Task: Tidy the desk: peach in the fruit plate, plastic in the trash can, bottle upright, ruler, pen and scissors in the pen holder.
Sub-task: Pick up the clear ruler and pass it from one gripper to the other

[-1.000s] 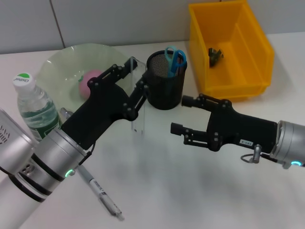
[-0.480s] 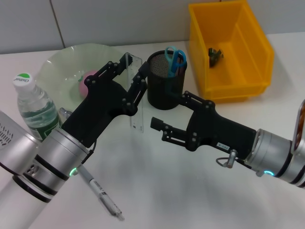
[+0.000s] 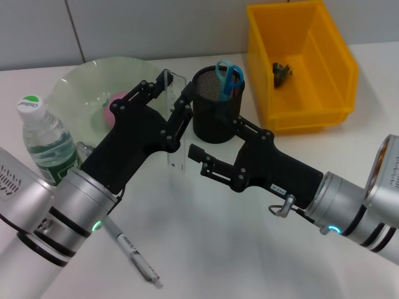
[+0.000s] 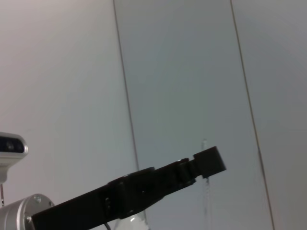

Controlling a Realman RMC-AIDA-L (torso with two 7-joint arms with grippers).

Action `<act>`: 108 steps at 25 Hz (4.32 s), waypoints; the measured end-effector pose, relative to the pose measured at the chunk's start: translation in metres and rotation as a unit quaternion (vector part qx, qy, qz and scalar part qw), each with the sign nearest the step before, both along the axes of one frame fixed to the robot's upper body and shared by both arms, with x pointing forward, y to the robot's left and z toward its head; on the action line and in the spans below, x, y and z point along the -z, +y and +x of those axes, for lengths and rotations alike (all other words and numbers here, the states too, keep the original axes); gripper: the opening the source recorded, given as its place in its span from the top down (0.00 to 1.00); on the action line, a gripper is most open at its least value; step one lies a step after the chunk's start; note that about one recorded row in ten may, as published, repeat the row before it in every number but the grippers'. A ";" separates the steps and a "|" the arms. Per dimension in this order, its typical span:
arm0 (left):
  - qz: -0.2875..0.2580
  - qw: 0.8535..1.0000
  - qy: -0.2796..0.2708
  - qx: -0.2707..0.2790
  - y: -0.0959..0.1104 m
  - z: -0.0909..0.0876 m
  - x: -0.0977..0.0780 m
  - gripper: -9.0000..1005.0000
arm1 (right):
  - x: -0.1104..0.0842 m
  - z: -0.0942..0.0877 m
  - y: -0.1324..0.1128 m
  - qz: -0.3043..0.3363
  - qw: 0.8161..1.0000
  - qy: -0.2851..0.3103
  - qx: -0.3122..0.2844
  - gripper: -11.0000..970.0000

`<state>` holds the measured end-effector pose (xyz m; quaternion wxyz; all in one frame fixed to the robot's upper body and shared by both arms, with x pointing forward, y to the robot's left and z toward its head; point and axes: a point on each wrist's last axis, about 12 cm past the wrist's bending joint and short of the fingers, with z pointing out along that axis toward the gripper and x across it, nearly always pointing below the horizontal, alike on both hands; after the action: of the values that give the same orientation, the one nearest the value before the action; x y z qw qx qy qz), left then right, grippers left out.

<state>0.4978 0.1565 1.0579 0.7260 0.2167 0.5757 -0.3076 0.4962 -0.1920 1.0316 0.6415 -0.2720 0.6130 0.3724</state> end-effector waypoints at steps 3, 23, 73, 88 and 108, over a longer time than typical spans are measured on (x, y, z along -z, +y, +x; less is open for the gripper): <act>0.000 1.000 0.001 -0.002 0.000 0.000 0.000 0.60 | 0.000 -0.001 0.003 0.004 1.000 -0.004 0.013 0.20; -0.001 1.000 0.000 -0.001 0.000 0.001 0.000 0.59 | 0.002 -0.001 0.010 -0.001 1.000 0.004 0.016 0.21; 0.003 1.000 -0.007 0.002 -0.002 0.001 -0.002 0.59 | -0.001 0.015 0.042 -0.018 1.000 0.017 0.016 0.39; 0.003 1.000 -0.009 0.005 -0.003 0.002 -0.002 0.58 | -0.002 0.017 0.042 -0.019 0.999 0.018 0.022 0.72; 0.005 1.000 -0.007 0.006 -0.003 0.002 -0.002 0.58 | 0.000 0.017 0.044 -0.022 0.999 0.031 0.015 0.97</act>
<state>0.4996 0.1534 1.0594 0.7270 0.2258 0.5712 -0.3070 0.5137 -0.1476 1.0317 0.6216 -0.2652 0.6450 0.3569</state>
